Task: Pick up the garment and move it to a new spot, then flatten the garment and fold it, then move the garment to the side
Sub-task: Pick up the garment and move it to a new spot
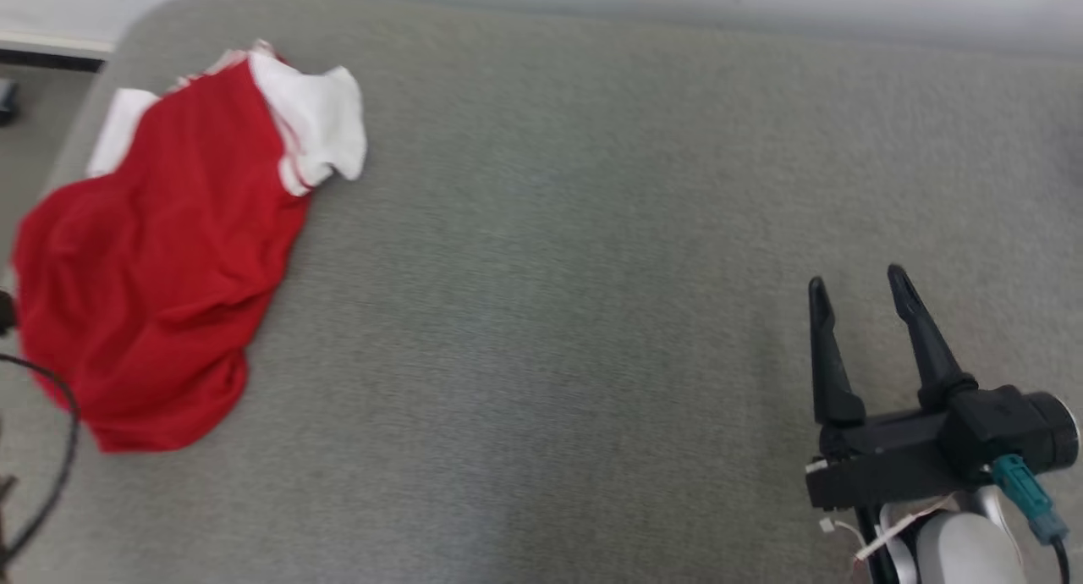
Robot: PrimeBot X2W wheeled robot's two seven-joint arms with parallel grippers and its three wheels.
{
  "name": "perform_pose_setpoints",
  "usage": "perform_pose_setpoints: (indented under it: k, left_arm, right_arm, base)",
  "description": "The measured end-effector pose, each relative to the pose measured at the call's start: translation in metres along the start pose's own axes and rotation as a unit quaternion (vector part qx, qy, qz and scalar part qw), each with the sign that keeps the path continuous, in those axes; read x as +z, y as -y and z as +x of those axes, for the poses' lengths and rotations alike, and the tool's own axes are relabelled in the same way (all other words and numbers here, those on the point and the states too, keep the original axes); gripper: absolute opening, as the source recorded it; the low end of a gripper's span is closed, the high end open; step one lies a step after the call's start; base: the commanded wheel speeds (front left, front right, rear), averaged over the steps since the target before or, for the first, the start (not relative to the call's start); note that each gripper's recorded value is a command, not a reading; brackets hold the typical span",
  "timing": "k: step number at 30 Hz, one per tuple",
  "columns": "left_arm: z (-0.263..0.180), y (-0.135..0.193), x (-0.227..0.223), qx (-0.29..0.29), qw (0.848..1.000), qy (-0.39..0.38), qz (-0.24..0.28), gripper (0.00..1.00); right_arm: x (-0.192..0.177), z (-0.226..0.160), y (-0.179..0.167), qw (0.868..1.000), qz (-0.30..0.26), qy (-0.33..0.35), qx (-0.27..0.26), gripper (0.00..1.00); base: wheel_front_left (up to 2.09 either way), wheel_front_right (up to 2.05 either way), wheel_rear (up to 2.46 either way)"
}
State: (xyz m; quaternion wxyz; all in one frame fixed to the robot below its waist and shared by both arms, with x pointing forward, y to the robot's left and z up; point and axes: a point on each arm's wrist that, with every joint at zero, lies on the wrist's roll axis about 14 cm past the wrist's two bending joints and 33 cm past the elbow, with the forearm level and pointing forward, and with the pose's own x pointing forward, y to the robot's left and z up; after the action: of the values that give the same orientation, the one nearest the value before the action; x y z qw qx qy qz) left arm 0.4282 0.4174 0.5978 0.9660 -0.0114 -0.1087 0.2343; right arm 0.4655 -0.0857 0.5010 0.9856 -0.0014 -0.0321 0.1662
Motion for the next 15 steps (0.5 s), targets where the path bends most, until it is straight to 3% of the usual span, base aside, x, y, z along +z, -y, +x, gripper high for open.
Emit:
perform_pose_setpoints:
  k: [8,11,15]
  left_arm:
    - [0.045,0.022,-0.083,-0.023,0.991,-0.132,0.015,1.00]
    - [0.047,0.036,-0.123,-0.040,0.980,-0.196,0.021,1.00]
    - [0.035,0.042,-0.177,-0.042,0.953,-0.298,0.021,1.00]
  right_arm:
    - [-0.016,-0.003,0.034,0.999,-0.018,-0.017,-0.036,1.00]
    - [-0.026,-0.008,0.046,0.998,-0.021,-0.030,-0.053,1.00]
    - [-0.038,-0.014,0.058,0.996,-0.023,-0.048,-0.068,1.00]
  base:
    - [0.00,0.00,0.00]
    - [0.00,0.00,0.00]
    - [0.00,0.00,0.00]
